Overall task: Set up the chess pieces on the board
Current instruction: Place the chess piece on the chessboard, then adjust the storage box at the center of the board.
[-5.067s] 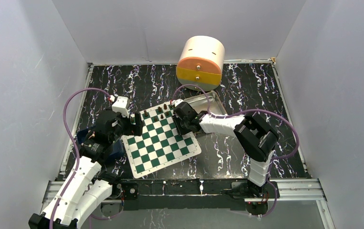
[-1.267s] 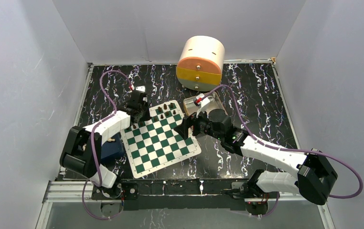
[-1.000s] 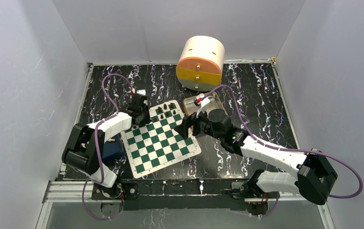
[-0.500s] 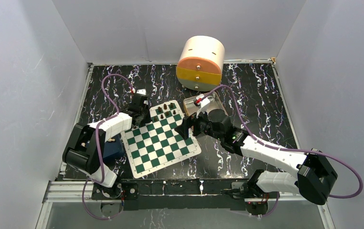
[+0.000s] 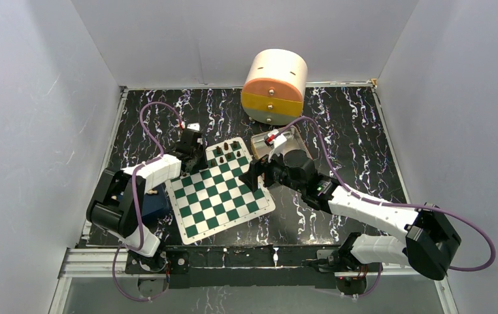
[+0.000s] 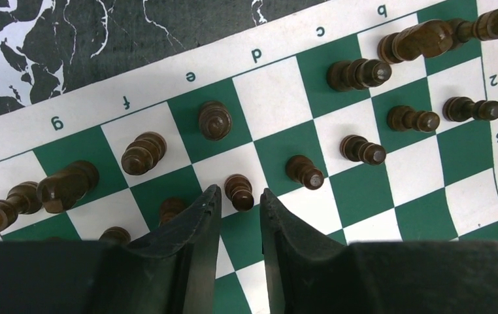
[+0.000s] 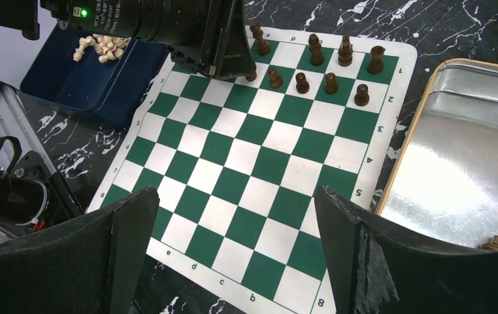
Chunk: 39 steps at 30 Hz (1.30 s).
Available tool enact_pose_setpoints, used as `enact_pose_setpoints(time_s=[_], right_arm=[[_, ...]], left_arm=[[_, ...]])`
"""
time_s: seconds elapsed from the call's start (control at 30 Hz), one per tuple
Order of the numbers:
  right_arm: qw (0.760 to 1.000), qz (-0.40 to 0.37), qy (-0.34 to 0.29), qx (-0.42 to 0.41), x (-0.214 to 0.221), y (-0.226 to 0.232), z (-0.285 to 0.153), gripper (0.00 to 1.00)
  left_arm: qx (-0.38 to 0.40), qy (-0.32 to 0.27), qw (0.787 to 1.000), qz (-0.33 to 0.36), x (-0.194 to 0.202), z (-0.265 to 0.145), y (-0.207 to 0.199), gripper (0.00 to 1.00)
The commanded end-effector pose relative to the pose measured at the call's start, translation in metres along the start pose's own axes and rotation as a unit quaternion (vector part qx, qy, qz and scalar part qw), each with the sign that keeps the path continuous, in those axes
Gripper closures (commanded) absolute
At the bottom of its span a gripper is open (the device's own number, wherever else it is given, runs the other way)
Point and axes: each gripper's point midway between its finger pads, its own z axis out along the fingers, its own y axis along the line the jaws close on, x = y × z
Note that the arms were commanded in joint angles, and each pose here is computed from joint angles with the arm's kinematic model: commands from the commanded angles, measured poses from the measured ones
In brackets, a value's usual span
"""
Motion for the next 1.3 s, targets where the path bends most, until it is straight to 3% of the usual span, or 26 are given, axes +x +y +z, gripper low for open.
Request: enact_pose_setpoints(time_s=[0.0,0.43,0.77,0.93,1.03,1.1,1.2,1.23,1.27], right_arm=[[1.0,-0.009,-0.028,0.002,-0.02,0.001,0.001,0.01],[0.998,-0.035,0.004,0.06,-0.028,-0.018,0.003,0.01],[0.99,-0.038,0.019,0.131,-0.043,-0.071,0.005,0.05],[0.99,-0.012,0.027,0.139,-0.047,-0.109,0.011,0.15],[0.99,-0.009,0.03,0.137,-0.047,-0.124,0.015,0.22],[0.989,-0.01,0.03,0.142,-0.046,-0.132,0.018,0.25],[0.989,-0.004,0.029,0.143,-0.038,-0.139,0.025,0.35],[0.99,0.004,0.029,0.14,-0.033,-0.14,0.028,0.37],[0.99,0.009,0.032,0.138,-0.027,-0.14,0.031,0.38]], left_arm=[[-0.012,-0.01,1.0,-0.001,-0.009,-0.008,0.003,0.71],[0.031,-0.051,0.998,-0.005,-0.05,-0.058,-0.015,0.59],[0.103,-0.083,0.991,0.031,-0.058,-0.118,-0.026,0.5],[0.148,-0.102,0.983,0.043,-0.053,-0.146,-0.033,0.44],[0.163,-0.138,0.976,0.046,-0.054,-0.162,-0.031,0.31],[0.163,-0.154,0.974,0.043,-0.052,-0.168,-0.026,0.29],[0.155,-0.145,0.976,0.044,-0.037,-0.166,-0.019,0.26],[0.154,-0.135,0.978,0.043,-0.031,-0.164,-0.017,0.14],[0.151,-0.123,0.98,0.042,-0.023,-0.161,-0.015,0.11]])
